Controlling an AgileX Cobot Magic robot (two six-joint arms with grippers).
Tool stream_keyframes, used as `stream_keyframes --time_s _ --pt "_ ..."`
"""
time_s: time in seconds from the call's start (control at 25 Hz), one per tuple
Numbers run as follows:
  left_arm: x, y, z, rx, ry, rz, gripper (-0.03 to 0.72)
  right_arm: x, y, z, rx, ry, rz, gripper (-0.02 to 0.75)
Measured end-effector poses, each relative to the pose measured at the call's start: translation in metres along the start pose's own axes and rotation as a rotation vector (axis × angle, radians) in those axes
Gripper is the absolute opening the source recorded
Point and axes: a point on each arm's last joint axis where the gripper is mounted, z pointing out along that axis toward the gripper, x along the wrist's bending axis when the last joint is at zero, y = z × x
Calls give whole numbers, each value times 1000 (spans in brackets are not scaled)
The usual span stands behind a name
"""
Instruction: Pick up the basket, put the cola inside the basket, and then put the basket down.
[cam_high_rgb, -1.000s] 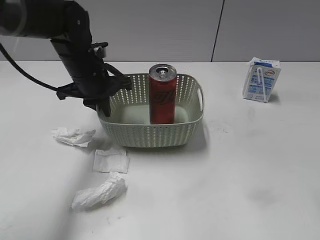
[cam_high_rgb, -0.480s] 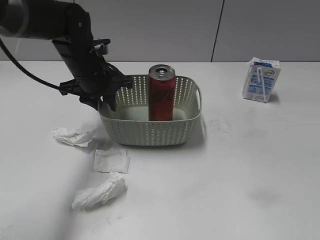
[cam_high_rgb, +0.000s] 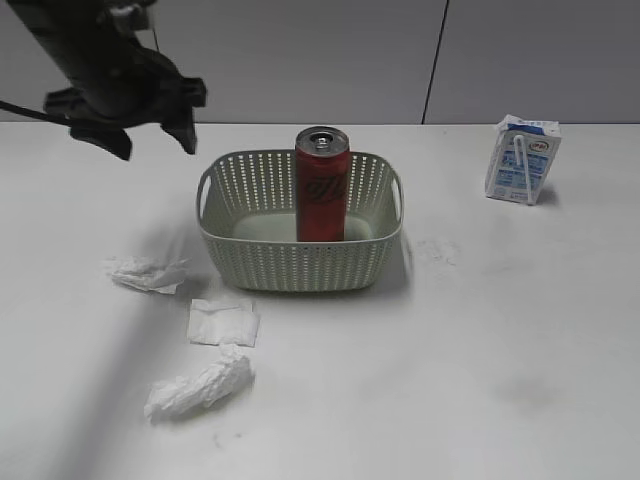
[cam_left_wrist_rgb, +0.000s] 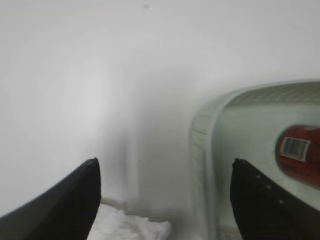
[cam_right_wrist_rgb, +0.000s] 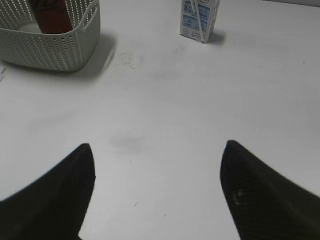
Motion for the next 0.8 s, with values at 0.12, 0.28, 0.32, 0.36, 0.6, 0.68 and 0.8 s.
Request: stream_keyframes --time_s 0.12,0.28,0.32,0.36,0.6,0.68,0.8 --pt "32 7 -30 -17 29 -2 610 0 0 -1 -9 0 -1 589" --pt "80 6 -65 21 94 -15 607 0 0 -1 -10 0 -1 589" --pt "92 3 -73 43 108 -25 604 0 0 -1 -10 0 -1 588" --pt "104 0 -80 71 120 -39 600 0 0 -1 -10 0 -1 588" --pt "133 -37 -108 153 164 -85 589 0 0 -1 -10 0 -1 584" --pt "129 -56 -116 143 169 -74 589 0 0 -1 -10 -1 -1 584" --pt "119 -92 -128 104 169 -45 588 0 0 -1 -10 -1 0 583"
